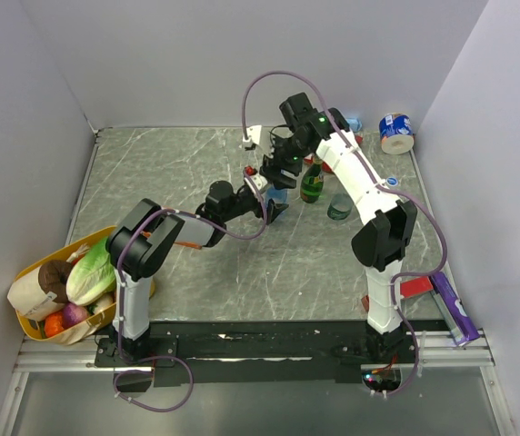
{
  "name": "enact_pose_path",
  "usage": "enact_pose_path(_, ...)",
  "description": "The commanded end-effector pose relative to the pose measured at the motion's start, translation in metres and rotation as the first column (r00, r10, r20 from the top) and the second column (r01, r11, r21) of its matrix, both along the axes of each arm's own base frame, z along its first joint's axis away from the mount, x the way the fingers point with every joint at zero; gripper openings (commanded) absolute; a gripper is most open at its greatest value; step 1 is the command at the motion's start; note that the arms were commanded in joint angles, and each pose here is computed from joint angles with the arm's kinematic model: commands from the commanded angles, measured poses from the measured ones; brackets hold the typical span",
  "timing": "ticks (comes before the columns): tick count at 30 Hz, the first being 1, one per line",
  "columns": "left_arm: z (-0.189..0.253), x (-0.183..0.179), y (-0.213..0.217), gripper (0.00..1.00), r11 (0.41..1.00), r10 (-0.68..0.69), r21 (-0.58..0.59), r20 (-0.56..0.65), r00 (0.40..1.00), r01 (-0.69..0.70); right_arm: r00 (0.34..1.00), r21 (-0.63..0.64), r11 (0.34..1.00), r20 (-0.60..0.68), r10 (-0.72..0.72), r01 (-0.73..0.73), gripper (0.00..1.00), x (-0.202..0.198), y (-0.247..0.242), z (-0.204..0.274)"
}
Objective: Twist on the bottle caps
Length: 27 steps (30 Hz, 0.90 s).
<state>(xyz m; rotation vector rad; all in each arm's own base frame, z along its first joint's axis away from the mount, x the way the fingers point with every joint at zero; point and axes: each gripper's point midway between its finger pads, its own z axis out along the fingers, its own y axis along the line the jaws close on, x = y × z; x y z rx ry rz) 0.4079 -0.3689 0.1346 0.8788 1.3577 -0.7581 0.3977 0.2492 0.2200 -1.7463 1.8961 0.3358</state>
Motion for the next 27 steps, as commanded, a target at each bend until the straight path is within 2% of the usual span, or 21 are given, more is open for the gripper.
enact_pose_path(1,0.016,0.006,-0.009,0.96,1.0,-0.008,-0.028,0.035,0.999,0.009,1.0,0.046,0.999,-0.009,-0.029,0.029,0.8,0.011,0.009,-0.007)
enact_pose_path(6,0.015,0.008,-0.007,0.97,1.0,0.002,-0.027,0.029,1.0,-0.001,0.999,0.072,0.996,-0.004,-0.044,0.044,0.84,0.016,0.013,-0.003)
enact_pose_path(9,0.014,0.01,-0.004,0.99,0.999,0.027,-0.028,0.022,0.999,-0.027,0.999,0.113,0.993,-0.007,-0.045,0.046,0.94,0.016,0.017,0.004)
enact_pose_path(11,0.016,0.01,-0.001,0.96,0.998,0.046,-0.031,0.02,0.999,-0.045,0.999,0.146,0.988,0.016,-0.048,0.045,1.0,0.019,0.019,0.014)
enact_pose_path(18,0.01,-0.011,0.01,0.96,1.0,0.021,-0.008,-0.008,1.0,-0.021,1.0,0.318,0.948,0.013,-0.01,0.005,1.0,0.007,0.034,0.055)
enact_pose_path(22,0.015,-0.013,0.022,0.96,0.997,0.076,0.0,-0.033,0.997,-0.076,1.0,0.386,0.923,0.006,-0.008,0.005,1.0,-0.002,0.04,0.076)
enact_pose_path(24,0.011,-0.013,0.034,0.96,0.993,0.115,0.012,-0.062,0.991,-0.114,0.999,0.416,0.909,-0.003,-0.043,0.04,1.0,-0.006,0.04,0.087)
enact_pose_path(25,0.018,-0.016,0.04,0.96,0.992,0.126,0.016,-0.067,0.99,-0.125,0.997,0.434,0.899,0.032,-0.075,0.054,1.0,0.002,0.04,0.095)
enact_pose_path(27,0.015,-0.022,0.053,0.96,0.99,0.135,0.038,-0.101,0.986,-0.132,0.985,0.463,0.875,0.015,-0.169,0.143,1.0,0.002,0.038,0.107)
